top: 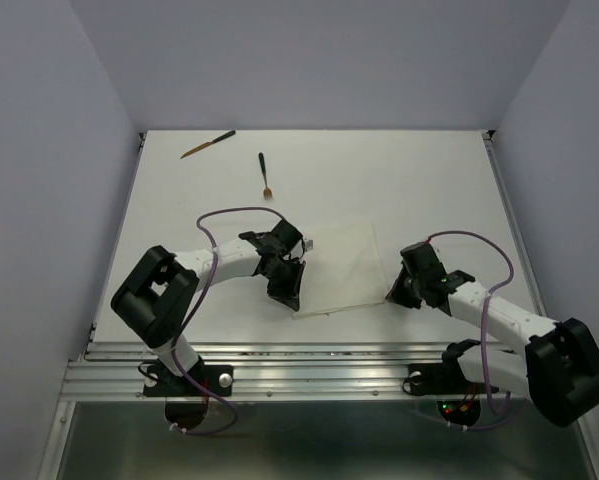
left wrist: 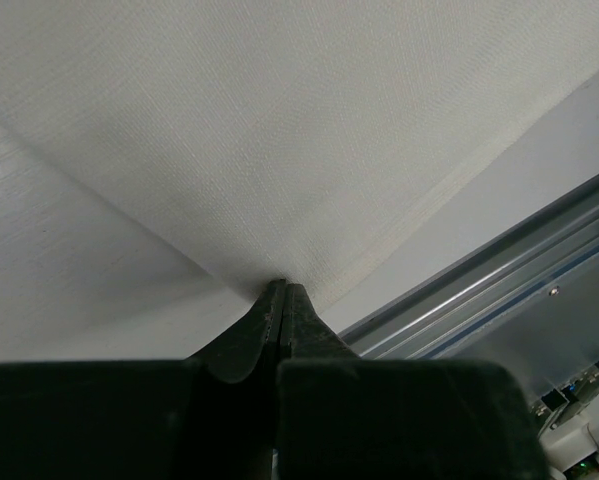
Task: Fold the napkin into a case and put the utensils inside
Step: Pick up the top corner of the square-folded napkin from the center of the board.
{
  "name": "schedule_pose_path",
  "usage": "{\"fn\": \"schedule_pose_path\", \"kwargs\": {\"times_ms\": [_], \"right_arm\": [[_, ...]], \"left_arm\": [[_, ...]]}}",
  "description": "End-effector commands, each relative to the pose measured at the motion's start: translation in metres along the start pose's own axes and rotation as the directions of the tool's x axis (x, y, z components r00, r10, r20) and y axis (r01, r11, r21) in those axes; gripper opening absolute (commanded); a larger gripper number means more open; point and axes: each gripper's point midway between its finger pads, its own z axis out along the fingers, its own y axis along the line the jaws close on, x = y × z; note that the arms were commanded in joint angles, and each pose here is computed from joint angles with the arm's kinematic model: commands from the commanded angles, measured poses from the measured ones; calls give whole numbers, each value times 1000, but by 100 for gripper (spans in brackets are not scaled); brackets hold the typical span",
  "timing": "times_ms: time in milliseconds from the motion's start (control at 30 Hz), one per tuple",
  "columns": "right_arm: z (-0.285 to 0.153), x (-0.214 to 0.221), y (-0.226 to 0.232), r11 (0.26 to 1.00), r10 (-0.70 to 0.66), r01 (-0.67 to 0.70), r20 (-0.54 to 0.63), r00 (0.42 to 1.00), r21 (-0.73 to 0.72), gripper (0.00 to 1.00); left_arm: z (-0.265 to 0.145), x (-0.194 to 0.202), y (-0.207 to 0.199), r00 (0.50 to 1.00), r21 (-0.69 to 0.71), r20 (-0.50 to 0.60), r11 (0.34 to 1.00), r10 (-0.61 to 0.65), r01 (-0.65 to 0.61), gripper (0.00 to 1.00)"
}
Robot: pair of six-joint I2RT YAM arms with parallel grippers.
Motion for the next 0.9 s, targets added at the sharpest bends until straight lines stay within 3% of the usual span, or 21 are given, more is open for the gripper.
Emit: {"fn": "schedule_pose_path", "kwargs": {"times_ms": [0,367,867], "right_arm": [[-2,-7,2,1000,-7,8,24,1000,-10,1],[-30,-37,28,996,-60,65,88,994,-54,1],[-32,-50,54,988,-106,114,80,991,-104,1]], "left_arm": [[-7,-10,-11,999,23,31,999,23,-24,0],[-17,-23,-16,997,12,71,999,34,-35,0],[-23,-33,-19,993,6,110,999,34,-35,0]]}}
